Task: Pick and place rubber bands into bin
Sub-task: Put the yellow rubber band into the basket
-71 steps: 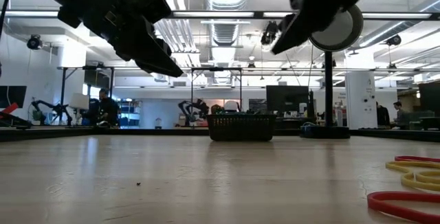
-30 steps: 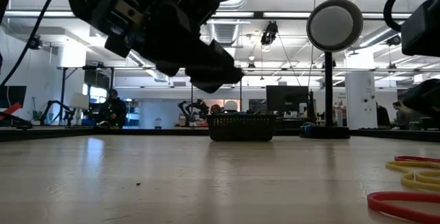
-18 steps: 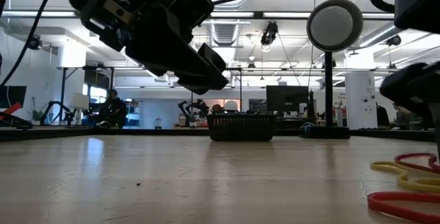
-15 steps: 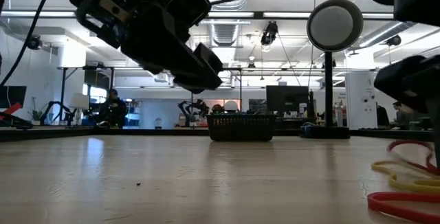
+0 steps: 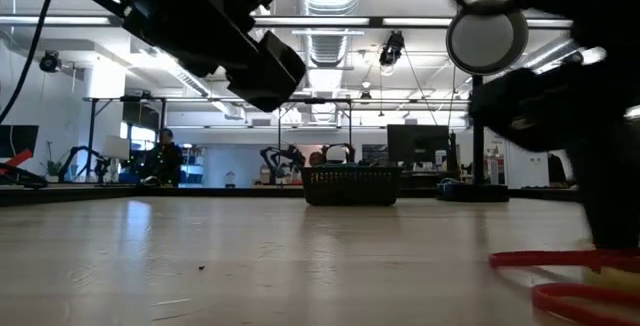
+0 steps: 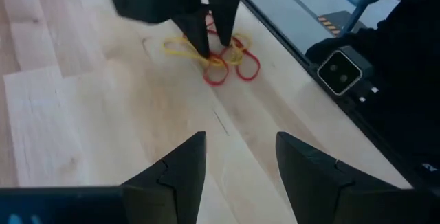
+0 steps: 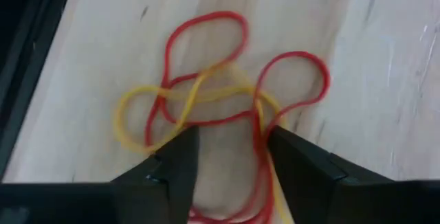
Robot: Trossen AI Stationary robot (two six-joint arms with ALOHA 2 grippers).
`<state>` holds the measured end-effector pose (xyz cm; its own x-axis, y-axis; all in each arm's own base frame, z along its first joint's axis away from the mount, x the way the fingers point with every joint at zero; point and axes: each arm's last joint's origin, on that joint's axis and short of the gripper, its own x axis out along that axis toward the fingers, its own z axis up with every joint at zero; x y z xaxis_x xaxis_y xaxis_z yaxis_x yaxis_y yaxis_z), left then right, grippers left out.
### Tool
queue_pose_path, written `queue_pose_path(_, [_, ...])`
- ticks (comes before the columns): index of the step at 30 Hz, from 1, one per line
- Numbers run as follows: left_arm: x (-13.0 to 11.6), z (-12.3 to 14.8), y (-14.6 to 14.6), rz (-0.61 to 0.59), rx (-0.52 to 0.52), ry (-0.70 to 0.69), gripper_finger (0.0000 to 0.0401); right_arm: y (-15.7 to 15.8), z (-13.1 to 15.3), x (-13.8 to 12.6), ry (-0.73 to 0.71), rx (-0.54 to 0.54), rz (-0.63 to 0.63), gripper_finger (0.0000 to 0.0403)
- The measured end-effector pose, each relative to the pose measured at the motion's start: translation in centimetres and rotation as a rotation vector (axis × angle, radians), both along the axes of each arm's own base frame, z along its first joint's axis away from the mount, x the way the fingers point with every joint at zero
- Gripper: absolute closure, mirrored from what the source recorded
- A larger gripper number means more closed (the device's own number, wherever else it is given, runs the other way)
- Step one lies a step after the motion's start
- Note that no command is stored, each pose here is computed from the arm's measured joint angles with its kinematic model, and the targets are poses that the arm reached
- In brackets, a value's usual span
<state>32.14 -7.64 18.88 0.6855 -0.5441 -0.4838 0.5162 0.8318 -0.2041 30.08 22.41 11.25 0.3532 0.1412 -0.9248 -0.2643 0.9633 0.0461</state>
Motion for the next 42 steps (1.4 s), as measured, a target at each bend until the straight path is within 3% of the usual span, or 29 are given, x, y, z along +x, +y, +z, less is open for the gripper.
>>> queue_pose_path(6, [-1.2, 0.6, -0.1, -0.007, 0.000, -0.001, 0.0241, -3.9, -0.8, 1.7, 0.092, 0.138, -0.028, 0.0302])
queue_pose_path(12, [-2.7, 1.2, 0.1, 0.041, 0.031, -0.015, 0.0241, -6.3, -1.0, 2.7, 0.082, 0.122, 0.041, 0.0386])
queue_pose_path(21, [-4.8, 1.7, 0.7, 0.109, 0.044, -0.028, 0.0241, -9.8, -0.7, 4.6, -0.023, 0.012, 0.028, 0.0394])
queue_pose_path(28, [-5.9, 2.1, 0.9, 0.144, 0.056, -0.065, 0.0241, -12.7, 1.1, 6.0, -0.136, -0.260, -0.039, 0.0395])
queue_pose_path(32, [-6.0, 2.1, 1.0, 0.161, 0.062, -0.077, 0.0241, -15.2, 2.6, 6.7, -0.185, -0.348, -0.120, 0.0395])
queue_pose_path(36, [-6.1, 2.0, 1.0, 0.166, 0.066, -0.072, 0.0241, -17.1, 3.1, 7.0, -0.192, -0.312, -0.199, 0.0395])
queue_pose_path(42, [-6.1, 1.8, 1.0, 0.164, 0.071, -0.065, 0.0241, -17.2, 3.1, 7.0, -0.152, -0.084, -0.114, 0.0383])
